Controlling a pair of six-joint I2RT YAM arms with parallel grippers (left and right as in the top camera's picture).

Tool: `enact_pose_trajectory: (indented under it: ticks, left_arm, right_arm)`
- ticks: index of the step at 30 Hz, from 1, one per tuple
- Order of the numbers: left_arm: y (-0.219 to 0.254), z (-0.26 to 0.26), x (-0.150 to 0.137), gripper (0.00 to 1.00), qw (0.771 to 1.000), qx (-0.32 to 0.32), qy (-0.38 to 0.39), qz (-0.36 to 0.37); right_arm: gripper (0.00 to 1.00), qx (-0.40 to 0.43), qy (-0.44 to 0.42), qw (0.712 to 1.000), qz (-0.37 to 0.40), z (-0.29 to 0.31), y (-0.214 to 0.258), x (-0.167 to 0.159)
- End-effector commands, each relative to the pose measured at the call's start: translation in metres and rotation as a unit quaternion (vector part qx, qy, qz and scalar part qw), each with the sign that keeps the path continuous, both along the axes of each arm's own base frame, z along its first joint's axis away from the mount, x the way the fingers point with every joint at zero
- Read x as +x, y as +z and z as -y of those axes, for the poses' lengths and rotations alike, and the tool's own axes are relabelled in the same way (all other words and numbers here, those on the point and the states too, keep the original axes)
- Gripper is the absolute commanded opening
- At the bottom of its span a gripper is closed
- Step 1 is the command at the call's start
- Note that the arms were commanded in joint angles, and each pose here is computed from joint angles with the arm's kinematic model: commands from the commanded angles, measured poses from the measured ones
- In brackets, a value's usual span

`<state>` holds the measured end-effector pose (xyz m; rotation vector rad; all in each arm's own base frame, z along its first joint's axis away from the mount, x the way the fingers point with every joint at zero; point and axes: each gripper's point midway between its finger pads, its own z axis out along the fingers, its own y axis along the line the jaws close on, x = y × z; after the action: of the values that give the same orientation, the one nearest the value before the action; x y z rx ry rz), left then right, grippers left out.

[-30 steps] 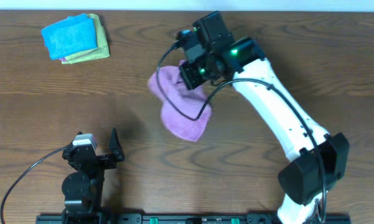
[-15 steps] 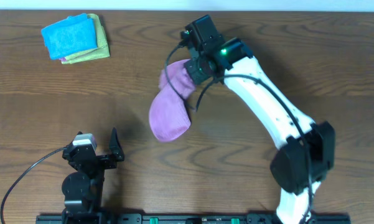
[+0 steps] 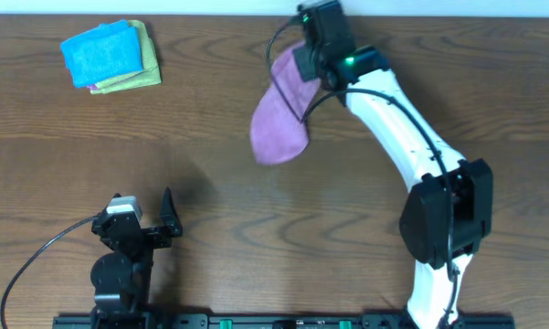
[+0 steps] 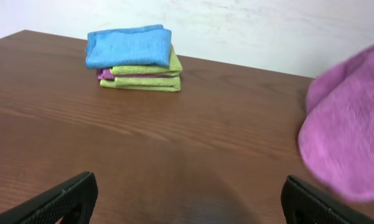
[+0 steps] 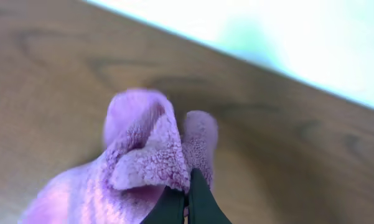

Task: Fold the cloth

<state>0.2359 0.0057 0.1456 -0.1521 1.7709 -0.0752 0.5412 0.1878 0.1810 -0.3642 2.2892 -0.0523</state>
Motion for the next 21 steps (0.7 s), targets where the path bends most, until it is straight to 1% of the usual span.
enact_pose_trajectory:
  ticks: [1,3,6,9,11,14,18,21]
  left_arm:
    - [-0.015,-0.002,0.000,0.95,1.000,0.004,0.004,-0.017]
    - [-0.015,-0.002,0.000,0.96,1.000,0.004,0.004,-0.017]
    - [-0.015,-0.002,0.000,0.96,1.000,0.004,0.004,-0.017]
    - [-0.015,-0.002,0.000,0.96,1.000,0.004,0.004,-0.017]
    - [-0.015,-0.002,0.000,0.95,1.000,0.004,0.004,-0.017]
    - [-0.015,-0.002,0.000,0.95,1.000,0.004,0.004,-0.017]
    - [-0.015,-0.002,0.000,0.95,1.000,0.004,0.004,-0.017]
    - [-0.015,-0.002,0.000,0.95,1.000,0.004,0.004,-0.017]
  right_arm:
    - [0.01,-0.005,-0.014,1.000,0.004,0.009,0.002,0.004]
    - [0.01,-0.010,-0.002,1.000,-0.023,0.005,-0.007,-0.007]
    - [0.01,-0.011,0.040,0.995,-0.087,-0.018,-0.027,-0.038]
    - [0.01,-0.025,0.062,0.991,-0.118,-0.032,-0.030,-0.063]
    - [0.01,-0.032,0.075,0.988,-0.128,-0.038,-0.019,-0.082]
    - [0.02,-0.051,0.084,0.986,-0.134,-0.026,0.003,-0.102]
    - [0.02,-0.063,0.086,0.985,-0.135,-0.012,0.023,-0.118]
    - [0.01,-0.069,0.076,0.987,-0.121,0.005,0.040,-0.130]
